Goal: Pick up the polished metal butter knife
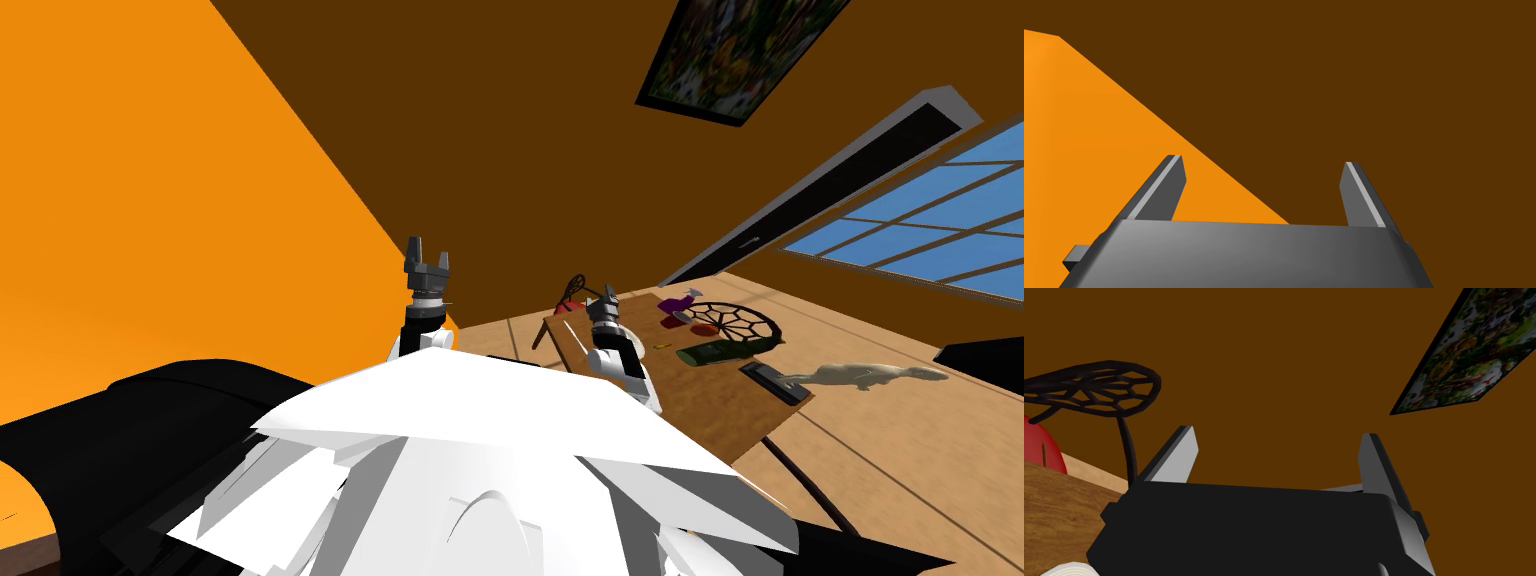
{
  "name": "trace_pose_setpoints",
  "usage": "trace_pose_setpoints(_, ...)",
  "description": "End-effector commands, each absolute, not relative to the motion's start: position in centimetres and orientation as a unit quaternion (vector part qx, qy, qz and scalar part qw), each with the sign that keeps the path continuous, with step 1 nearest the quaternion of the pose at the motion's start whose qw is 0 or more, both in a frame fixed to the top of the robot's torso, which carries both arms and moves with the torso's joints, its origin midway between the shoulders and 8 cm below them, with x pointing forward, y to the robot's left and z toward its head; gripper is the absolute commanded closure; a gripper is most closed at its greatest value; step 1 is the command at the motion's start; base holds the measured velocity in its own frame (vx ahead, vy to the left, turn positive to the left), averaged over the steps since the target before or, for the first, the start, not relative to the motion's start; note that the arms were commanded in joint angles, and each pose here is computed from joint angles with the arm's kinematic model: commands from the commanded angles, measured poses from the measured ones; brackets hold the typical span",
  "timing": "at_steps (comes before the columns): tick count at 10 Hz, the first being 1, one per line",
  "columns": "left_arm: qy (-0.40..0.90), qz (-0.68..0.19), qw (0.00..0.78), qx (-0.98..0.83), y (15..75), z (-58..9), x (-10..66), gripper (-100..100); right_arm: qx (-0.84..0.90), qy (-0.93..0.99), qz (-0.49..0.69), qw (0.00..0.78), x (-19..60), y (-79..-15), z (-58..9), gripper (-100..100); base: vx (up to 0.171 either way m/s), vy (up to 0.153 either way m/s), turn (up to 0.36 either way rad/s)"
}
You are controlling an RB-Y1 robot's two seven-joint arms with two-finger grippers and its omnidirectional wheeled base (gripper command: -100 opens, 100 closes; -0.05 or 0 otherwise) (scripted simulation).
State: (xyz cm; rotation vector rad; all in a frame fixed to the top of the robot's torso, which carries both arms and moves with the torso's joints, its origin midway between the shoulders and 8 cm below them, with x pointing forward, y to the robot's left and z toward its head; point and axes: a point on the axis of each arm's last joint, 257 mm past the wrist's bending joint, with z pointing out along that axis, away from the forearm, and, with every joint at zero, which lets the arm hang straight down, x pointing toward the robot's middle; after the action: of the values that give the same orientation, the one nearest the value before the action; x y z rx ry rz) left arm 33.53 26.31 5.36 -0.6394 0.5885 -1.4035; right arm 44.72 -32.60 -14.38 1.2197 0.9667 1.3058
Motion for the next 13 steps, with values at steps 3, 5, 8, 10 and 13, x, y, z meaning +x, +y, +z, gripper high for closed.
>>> trace_pose_setpoints(3,0.262,-0.625,0.678,-0.285,26.3,5.4,33.5,0,0.562,0.422,0.525,0.480,45.8,-33.6,-19.1,-100,0.036,0.015,-0.009)
trace_pose_setpoints(5,0.262,-0.625,0.678,-0.285,26.3,5.4,33.5,0,0.585,0.428,0.514,0.458,46.2,-34.0,-21.1,-100,0.037,0.018,-0.008)
trace_pose_setpoints(8,0.262,-0.625,0.678,-0.285,26.3,5.4,33.5,0,0.612,0.434,0.499,0.434,46.4,-34.6,-23.7,-100,0.037,0.014,-0.008)
trace_pose_setpoints(10,0.262,-0.625,0.678,-0.285,26.3,5.4,33.5,0,0.637,0.438,0.484,0.410,46.5,-35.1,-26.1,-100,0.036,0.019,-0.011)
trace_pose_setpoints(13,0.262,-0.625,0.678,-0.285,26.3,5.4,33.5,0,0.683,0.440,0.455,0.366,46.4,-36.2,-30.1,-100,0.040,0.018,-0.009)
